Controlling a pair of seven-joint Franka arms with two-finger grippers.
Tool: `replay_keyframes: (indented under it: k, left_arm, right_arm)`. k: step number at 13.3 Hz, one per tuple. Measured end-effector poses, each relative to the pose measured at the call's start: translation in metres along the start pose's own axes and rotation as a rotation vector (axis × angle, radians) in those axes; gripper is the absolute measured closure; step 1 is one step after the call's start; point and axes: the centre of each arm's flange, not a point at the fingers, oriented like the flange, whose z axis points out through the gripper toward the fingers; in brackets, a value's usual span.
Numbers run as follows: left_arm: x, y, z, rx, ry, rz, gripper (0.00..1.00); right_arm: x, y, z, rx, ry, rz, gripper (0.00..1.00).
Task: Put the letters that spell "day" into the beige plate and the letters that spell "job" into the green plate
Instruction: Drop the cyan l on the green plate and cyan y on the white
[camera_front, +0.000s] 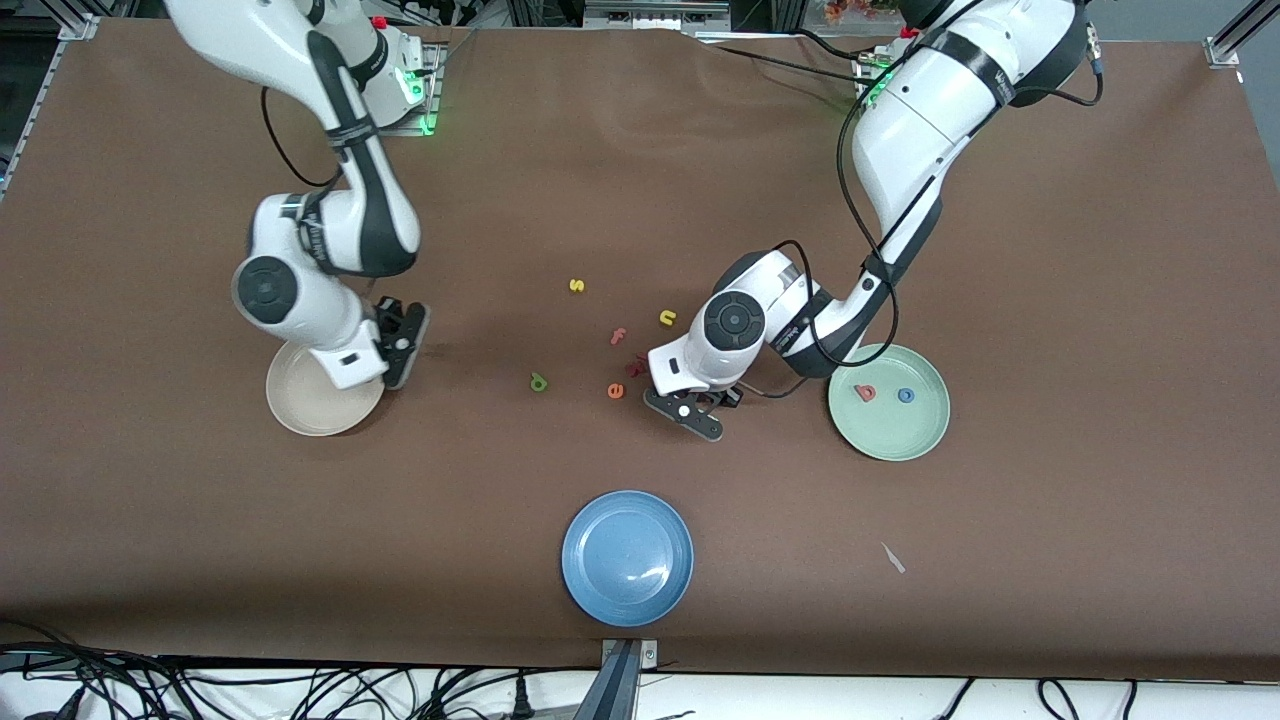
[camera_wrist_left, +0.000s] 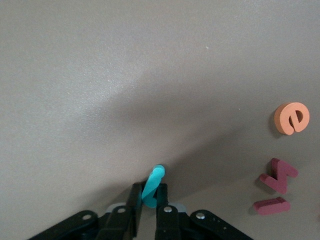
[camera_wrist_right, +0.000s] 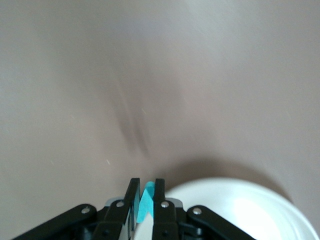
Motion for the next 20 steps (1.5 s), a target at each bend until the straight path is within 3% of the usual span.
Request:
replay_keyframes:
  k: [3,5,8,11,13,14,18,20]
  left_arm:
    - [0.009,-0.018,-0.015,0.006,0.018,-0.026,0.85]
    - [0.011,-0.051,-0.041,0.031,-0.018,-0.045,0.85]
    - [-0.005,-0.127,-0.093,0.073,-0.141,0.014,0.85]
    - [-0.03,-0.209,-0.112,0.06,-0.236,0.062,0.85]
    - [-0.048,-0.24,-0.094,0.04,-0.284,0.048,0.85]
    - [-0.056,-0.249,-0.083,0.032,-0.303,0.04,0.85]
    - [-0.055,-0.252,-0.062,0.023,-0.261,0.041,0.85]
    - [-0.054,-0.251,-0.053,0.019,-0.252,0.043,0.71]
  right_arm:
    - [-0.042,0.023,-0.001,0.002,0.007,0.105,0.85]
    - [-0.063,0.033,-0.002,0.004,0.012,0.203,0.85]
    - [-0.067,0.036,-0.001,0.004,0.012,0.308,0.56]
    - [-0.063,0.041,-0.009,-0.012,0.024,0.372,0.25]
    - [-0.051,0.041,-0.015,-0.02,0.034,0.468,0.04]
    - [-0.04,0.038,-0.018,-0.024,0.04,0.524,0.0]
    - [0.032,0.003,-0.024,-0.035,0.051,0.801,0.0]
    - [0.067,-0.018,-0.025,-0.009,0.079,0.929,0.0]
